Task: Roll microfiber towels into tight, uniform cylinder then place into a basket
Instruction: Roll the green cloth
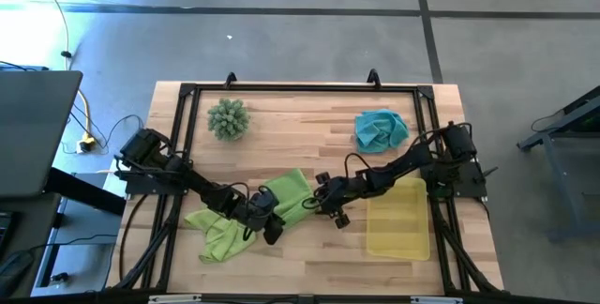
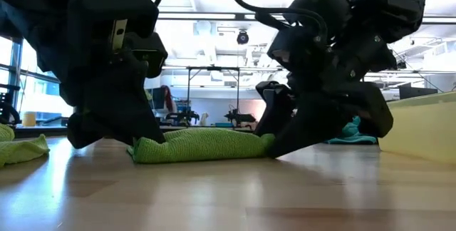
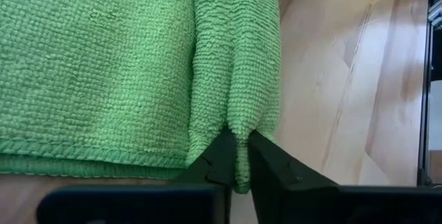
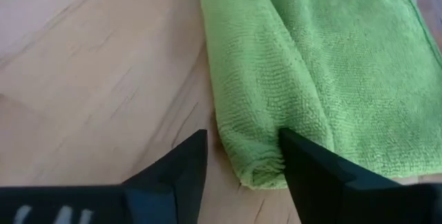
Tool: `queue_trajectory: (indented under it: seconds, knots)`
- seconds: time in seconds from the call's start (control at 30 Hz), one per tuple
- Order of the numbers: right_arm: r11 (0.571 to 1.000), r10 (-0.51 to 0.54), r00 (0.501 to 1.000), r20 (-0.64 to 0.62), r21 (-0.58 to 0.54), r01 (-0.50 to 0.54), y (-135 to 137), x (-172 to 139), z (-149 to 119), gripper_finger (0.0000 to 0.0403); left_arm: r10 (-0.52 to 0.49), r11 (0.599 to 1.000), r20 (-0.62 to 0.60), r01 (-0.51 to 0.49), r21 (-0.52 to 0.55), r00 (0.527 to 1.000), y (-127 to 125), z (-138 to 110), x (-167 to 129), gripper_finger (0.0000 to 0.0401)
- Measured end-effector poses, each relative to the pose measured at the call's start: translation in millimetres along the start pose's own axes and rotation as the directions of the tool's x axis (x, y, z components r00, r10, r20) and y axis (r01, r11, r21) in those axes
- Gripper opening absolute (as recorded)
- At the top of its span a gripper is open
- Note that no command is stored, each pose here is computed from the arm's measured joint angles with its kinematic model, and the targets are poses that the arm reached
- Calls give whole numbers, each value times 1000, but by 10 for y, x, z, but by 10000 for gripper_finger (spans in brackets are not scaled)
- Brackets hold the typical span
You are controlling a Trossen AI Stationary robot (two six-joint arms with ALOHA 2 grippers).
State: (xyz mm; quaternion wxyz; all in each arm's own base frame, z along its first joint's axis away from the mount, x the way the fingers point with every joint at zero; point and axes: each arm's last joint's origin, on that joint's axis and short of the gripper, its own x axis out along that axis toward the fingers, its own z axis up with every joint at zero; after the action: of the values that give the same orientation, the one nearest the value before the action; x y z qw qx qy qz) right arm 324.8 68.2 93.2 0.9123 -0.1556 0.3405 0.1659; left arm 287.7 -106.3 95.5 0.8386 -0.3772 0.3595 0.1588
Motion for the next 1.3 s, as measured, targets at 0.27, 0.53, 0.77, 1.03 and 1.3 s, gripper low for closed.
queue_trajectory:
  seconds: [0.27, 0.53, 0.77, 1.03, 1.3]
  knots:
    - [992, -13, 999, -37, 127, 18, -82, 1, -54, 69, -68, 995, -71, 73, 69, 995, -89, 61, -202, 116]
    - [952, 51, 998, -23, 304, -42, -190, -10, -97, 13, -110, 966, 23, 102, 237, 994, -215, 188, -487, 144]
    - [815, 213, 977, 13, 549, -184, -437, -19, -21, 5, -62, 890, 208, -41, 453, 976, -267, 158, -546, 145]
    - [694, 281, 959, -28, 697, -183, -663, -56, 107, 8, 41, 839, 317, -205, 504, 948, -203, 85, -415, 145]
    - [626, 268, 962, -49, 768, -135, -785, -87, 81, 9, 90, 714, 306, -276, 644, 948, -221, 31, -168, 145]
